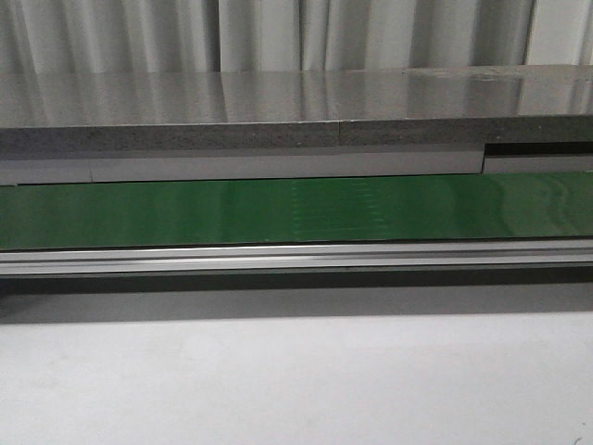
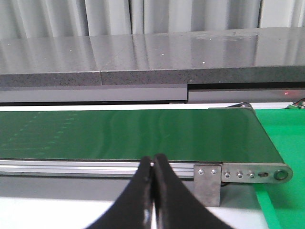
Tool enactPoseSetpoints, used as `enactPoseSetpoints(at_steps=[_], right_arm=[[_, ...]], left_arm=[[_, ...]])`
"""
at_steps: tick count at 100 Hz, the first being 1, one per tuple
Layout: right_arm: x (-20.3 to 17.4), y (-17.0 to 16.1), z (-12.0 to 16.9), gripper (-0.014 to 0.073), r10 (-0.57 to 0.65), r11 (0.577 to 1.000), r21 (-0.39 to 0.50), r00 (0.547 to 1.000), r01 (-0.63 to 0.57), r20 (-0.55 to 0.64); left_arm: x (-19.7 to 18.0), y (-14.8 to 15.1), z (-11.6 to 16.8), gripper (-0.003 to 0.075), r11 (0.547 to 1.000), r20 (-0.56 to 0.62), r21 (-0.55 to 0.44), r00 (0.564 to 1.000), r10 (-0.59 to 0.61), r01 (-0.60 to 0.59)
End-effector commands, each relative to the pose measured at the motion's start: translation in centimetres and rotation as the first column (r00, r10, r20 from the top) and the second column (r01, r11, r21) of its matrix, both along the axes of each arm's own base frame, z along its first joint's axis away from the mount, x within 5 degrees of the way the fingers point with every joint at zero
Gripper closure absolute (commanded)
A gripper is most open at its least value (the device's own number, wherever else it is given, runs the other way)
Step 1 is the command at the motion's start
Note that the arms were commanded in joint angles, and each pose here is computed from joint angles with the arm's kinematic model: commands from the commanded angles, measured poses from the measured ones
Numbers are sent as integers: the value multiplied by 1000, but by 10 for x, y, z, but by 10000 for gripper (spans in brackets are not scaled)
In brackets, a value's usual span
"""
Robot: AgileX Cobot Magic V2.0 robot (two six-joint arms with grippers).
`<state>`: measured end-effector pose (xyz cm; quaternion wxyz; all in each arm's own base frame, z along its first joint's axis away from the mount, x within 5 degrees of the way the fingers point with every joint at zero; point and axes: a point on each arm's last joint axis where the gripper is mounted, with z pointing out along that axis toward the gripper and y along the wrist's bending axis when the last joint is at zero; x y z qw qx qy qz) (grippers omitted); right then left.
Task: Move button from left to right
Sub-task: 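Lower the left gripper toward the yellow button in the blue tray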
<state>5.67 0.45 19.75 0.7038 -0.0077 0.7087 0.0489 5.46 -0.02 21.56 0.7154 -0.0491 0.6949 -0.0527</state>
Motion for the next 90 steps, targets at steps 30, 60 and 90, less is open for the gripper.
enactPoseSetpoints(at_steps=[30, 60, 90], right_arm=[[-3, 0, 14, 662, 0, 1000, 3, 993, 0, 117], [-3, 0, 14, 662, 0, 1000, 3, 993, 0, 117], [-3, 0, 14, 662, 0, 1000, 3, 993, 0, 117]], left_arm=[[12, 1, 96, 741, 1000, -306, 14, 952, 8, -4], [47, 6, 129, 741, 995, -580, 94, 811, 74, -23], [66, 7, 118, 740, 994, -672, 111, 735, 87, -17]])
